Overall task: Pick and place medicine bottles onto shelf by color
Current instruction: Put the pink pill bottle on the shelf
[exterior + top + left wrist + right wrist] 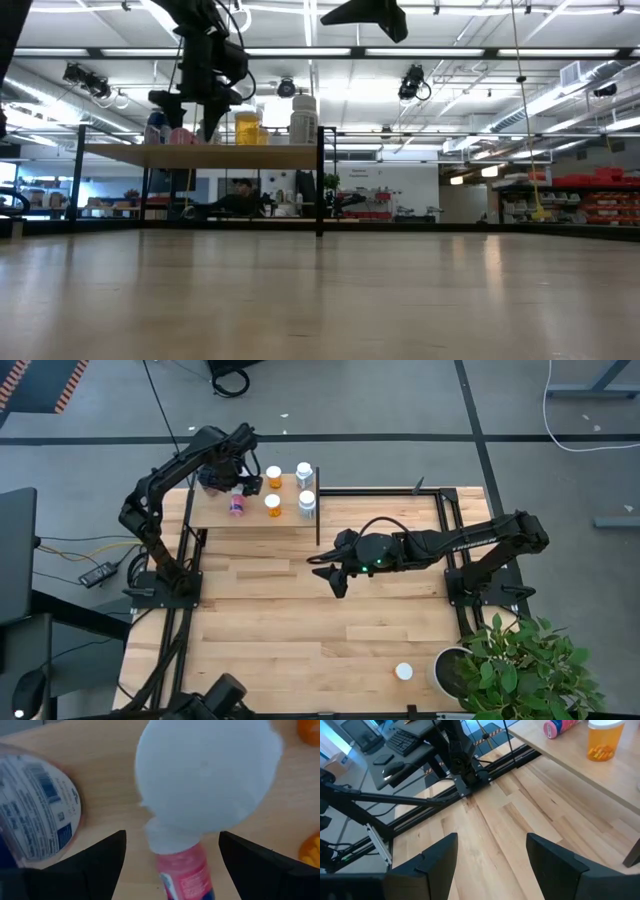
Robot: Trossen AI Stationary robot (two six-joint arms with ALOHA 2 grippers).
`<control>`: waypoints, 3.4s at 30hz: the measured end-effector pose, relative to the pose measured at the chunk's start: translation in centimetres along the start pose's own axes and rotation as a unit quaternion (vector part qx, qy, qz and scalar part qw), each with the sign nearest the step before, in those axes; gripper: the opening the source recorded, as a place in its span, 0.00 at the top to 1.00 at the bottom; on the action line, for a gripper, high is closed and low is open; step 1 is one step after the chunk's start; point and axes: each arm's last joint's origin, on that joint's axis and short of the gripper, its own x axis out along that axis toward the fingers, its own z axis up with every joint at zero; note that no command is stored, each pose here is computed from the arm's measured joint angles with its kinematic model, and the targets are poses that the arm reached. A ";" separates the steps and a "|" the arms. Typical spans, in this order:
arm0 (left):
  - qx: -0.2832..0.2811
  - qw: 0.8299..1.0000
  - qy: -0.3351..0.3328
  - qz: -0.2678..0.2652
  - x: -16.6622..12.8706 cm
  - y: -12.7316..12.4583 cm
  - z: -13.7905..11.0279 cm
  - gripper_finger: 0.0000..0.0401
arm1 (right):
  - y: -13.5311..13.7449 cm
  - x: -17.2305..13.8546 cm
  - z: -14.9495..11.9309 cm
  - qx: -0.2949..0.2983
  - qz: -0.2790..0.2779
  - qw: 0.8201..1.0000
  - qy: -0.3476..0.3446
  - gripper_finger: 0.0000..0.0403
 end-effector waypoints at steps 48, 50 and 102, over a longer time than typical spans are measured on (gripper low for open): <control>0.031 0.998 0.043 0.016 -0.6 -3.9 -3.3 0.45 | 0.0 0.0 0.0 -0.012 0.000 1.000 0.000 0.40; 0.028 0.998 0.052 0.015 -0.6 -3.9 -3.5 0.45 | 0.0 0.0 0.0 -0.012 0.000 1.000 0.000 0.40; 0.044 0.999 -0.008 0.021 0.1 -2.5 -1.6 0.39 | -0.5 0.1 0.2 0.003 -0.003 1.000 0.004 0.40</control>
